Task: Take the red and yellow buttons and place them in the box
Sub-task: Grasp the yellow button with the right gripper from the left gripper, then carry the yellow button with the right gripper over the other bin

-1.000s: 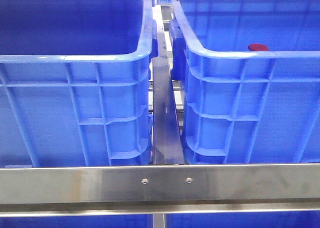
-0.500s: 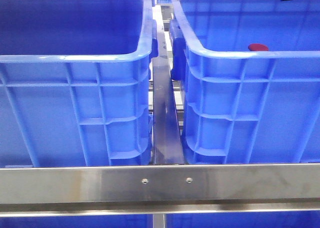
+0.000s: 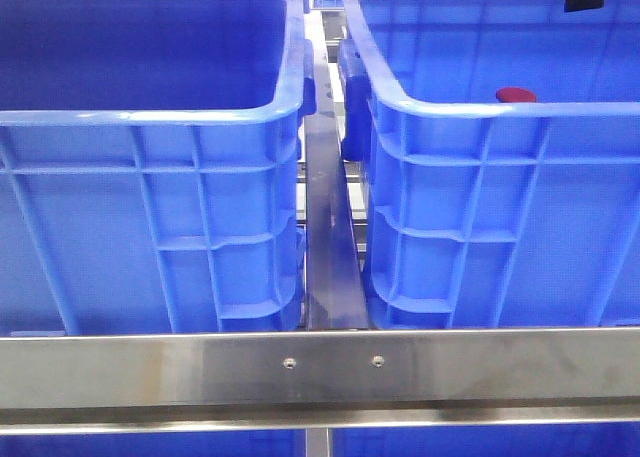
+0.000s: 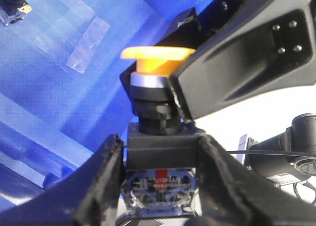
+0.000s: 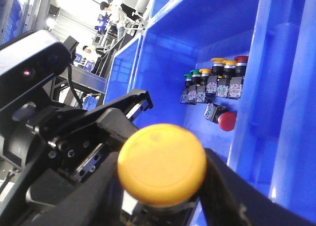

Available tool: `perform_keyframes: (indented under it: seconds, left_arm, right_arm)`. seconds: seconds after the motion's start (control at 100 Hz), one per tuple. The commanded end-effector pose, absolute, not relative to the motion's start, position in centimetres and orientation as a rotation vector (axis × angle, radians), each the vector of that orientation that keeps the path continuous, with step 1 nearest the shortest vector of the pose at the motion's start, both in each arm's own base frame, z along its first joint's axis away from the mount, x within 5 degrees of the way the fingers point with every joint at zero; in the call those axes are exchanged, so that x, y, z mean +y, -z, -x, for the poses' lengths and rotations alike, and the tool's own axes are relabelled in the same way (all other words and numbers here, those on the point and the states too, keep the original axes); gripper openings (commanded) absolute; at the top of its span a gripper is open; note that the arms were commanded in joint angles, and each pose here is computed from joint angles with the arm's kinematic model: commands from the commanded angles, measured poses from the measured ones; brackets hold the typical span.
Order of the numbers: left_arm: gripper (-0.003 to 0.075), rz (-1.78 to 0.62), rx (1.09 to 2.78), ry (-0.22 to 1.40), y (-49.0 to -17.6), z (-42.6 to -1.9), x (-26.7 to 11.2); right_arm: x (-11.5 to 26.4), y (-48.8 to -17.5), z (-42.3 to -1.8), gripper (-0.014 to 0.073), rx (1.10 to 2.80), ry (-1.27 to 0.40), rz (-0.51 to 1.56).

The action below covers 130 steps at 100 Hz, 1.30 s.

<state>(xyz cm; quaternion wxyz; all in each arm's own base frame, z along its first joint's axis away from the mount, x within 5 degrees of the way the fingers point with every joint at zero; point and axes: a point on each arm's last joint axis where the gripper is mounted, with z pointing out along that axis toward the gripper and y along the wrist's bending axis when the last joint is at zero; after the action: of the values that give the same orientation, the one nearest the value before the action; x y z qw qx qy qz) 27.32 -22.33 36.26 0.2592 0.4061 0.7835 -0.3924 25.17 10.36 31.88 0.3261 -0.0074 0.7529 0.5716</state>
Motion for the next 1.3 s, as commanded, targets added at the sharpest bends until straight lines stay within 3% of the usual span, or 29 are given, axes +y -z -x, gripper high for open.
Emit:
perform_keyframes:
  seconds: [0.0, 0.21, 0.31, 0.61, 0.93, 1.07, 1.29]
  left_arm:
    - [0.0190, -1.072, 2.025, 1.111, -39.0, -26.2, -22.2]
    - [0.0472, -1.109, 2.041, 1.097, -38.8, -26.0, -22.1]
    - [0.0542, -1.116, 2.045, 1.092, -38.7, -26.0, -22.1]
    - [0.0547, -1.114, 2.044, 1.110, -38.8, -25.9, -22.1]
    - [0.0546, -1.119, 2.045, 1.119, -38.8, -25.9, -22.1]
    - [0.0546, -1.116, 2.044, 1.120, -38.8, -25.9, -22.1]
    - [0.0545, -1.116, 2.044, 1.120, -38.8, -25.9, -22.1]
  right_arm:
    - [10.6, -34.4, -24.5, 0.0289, 1.850, -1.604, 0.076]
    - [10.6, -34.5, -24.4, 0.0289, 1.848, -1.612, 0.083]
    - [10.6, -34.5, -24.4, 0.0289, 1.848, -1.612, 0.083]
    - [9.5, -34.4, -24.9, 0.0289, 1.841, -1.575, 0.041]
    - [4.3, -33.5, -26.1, 0.0286, 1.880, -1.338, -0.063]
    - [1.8, -33.2, -26.8, 0.0286, 1.866, -1.153, -0.115]
    - [-0.7, -32.4, -28.0, 0.0286, 1.867, -0.734, -0.135]
